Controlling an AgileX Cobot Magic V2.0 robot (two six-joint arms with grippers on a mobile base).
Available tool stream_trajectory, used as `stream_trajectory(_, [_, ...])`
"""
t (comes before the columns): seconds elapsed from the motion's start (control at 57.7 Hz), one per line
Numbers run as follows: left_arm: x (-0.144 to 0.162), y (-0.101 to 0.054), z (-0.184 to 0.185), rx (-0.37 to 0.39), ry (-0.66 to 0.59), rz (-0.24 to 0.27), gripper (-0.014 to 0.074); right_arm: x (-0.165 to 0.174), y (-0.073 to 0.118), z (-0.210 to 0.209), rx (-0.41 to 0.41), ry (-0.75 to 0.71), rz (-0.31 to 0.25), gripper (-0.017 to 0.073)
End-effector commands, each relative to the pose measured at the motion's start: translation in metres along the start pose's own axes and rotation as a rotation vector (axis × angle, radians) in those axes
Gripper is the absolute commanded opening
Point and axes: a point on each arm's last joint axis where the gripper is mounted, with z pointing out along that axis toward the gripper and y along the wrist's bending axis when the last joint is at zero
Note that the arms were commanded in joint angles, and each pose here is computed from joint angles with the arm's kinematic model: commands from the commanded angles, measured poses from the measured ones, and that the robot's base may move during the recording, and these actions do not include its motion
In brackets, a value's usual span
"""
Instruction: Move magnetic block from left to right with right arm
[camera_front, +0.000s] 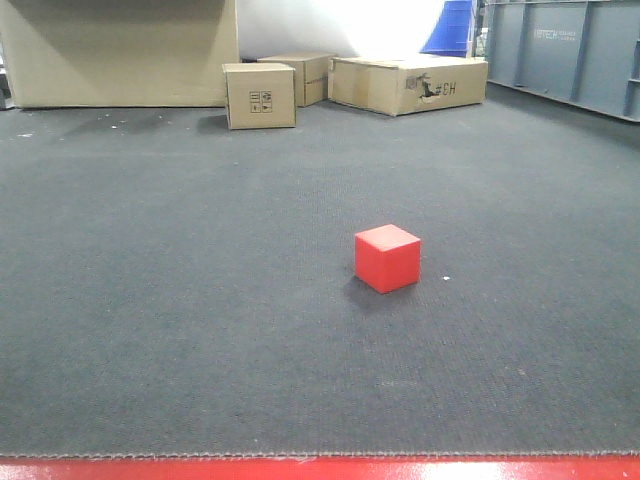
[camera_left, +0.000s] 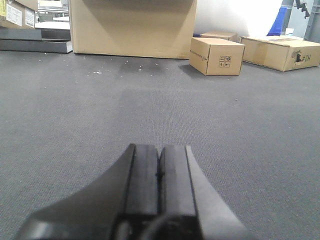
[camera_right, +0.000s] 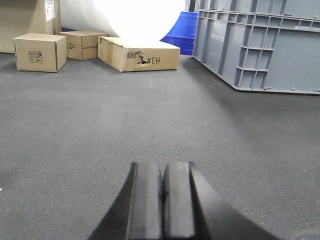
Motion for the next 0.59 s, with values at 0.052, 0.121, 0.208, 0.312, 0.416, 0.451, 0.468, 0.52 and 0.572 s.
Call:
stream_trajectory(0.052, [-0.0053,0.0006,-0.0007,-0.005,-0.084,-0.011,-0.0126,-0.0066,-0.0012,-0.0019,0.016,-0.095,-0.012,0.0057])
stream_trajectory(0.121, [-0.0053,0.0006,-0.0007,-0.005,-0.084,-0.011,-0.0126,-0.0066,-0.0012,-0.0019,0.016,-0.095,-0.012,0.0057])
stream_trajectory(0.208, [-0.0053,0.0006,-0.0007,-0.005,-0.084,-0.011,-0.0126,-0.0066,-0.0012,-0.0019,0.016,-0.095,-0.012,0.0057])
stream_trajectory(0.312, [-0.0053,0.0006,-0.0007,-0.005,-0.084,-0.011,-0.0126,-0.0066,-0.0012,-0.0019,0.016,-0.095,-0.012,0.0057])
stream_trajectory(0.416, [-0.0053,0.0006,-0.0007,-0.005,-0.084,-0.011,-0.0126,-0.0066,-0.0012,-0.0019,0.016,-0.095,-0.012,0.0057])
stream_trajectory(0.451, [-0.0053,0.0006,-0.0007,-0.005,-0.084,-0.011,-0.0126,-0.0066,-0.0012,-0.0019,0.016,-0.095,-0.012,0.0057])
stream_trajectory(0.468, [-0.0053,0.0006,-0.0007,-0.005,-0.084,-0.011,-0.0126,-0.0066,-0.0012,-0.0019,0.016,-0.095,-0.012,0.0057])
stream_trajectory(0.52, [-0.0053,0.0006,-0.0007,-0.005,-0.084,-0.011,-0.0126,-0.0066,-0.0012,-0.0019,0.016,-0.095,-0.012,0.0057])
stream_trajectory(0.572, [-0.0053,0.0006,-0.0007,-0.005,-0.084,-0.011,-0.0126,-0.0066,-0.0012,-0.0019,0.016,-0.095,-0.012,0.0057])
